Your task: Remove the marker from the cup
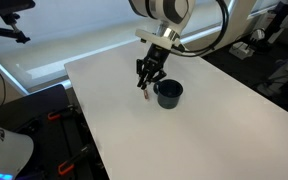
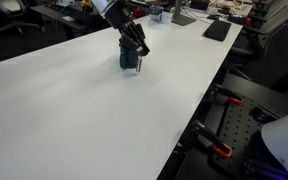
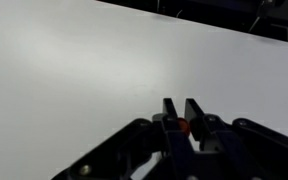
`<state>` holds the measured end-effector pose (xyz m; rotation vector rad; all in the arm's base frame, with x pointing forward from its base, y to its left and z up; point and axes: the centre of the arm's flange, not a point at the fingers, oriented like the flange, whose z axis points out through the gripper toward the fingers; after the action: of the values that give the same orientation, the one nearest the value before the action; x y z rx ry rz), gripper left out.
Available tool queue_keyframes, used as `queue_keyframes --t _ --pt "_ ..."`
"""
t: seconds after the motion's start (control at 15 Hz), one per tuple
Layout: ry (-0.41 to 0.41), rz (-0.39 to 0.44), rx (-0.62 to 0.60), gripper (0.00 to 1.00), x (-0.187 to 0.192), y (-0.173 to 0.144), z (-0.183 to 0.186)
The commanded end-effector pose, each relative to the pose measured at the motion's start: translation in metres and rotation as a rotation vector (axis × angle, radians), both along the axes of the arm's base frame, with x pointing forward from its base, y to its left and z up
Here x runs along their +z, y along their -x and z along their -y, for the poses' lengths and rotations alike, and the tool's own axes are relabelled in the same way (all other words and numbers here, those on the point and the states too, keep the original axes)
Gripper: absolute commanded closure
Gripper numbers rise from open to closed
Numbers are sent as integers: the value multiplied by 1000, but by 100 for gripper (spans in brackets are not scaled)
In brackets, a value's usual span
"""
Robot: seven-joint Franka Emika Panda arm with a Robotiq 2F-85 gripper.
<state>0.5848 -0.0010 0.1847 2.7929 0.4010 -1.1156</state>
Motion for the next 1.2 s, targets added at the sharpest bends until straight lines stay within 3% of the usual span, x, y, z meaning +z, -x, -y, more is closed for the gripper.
queue_keyframes --t 0.0,0.07,0.2,0.6,0.67,0.73,0.87,0.93,1.07,1.13 --pt "-19 -59 -20 96 -12 -18 11" --pt "-5 -75 -30 96 -15 -18 14" --pt "4 -60 -28 83 -13 -6 14" --pt "7 -79 -35 85 -15 -9 16" --pt "7 -79 -35 60 -15 -9 16" --pt "4 -77 -36 57 -15 -9 16" --pt "7 -79 -35 43 -16 -9 16" --pt "7 -80 -35 62 -16 -8 16" --pt "7 -81 -35 46 -17 -8 16" --pt "7 -82 -35 43 -17 -8 16"
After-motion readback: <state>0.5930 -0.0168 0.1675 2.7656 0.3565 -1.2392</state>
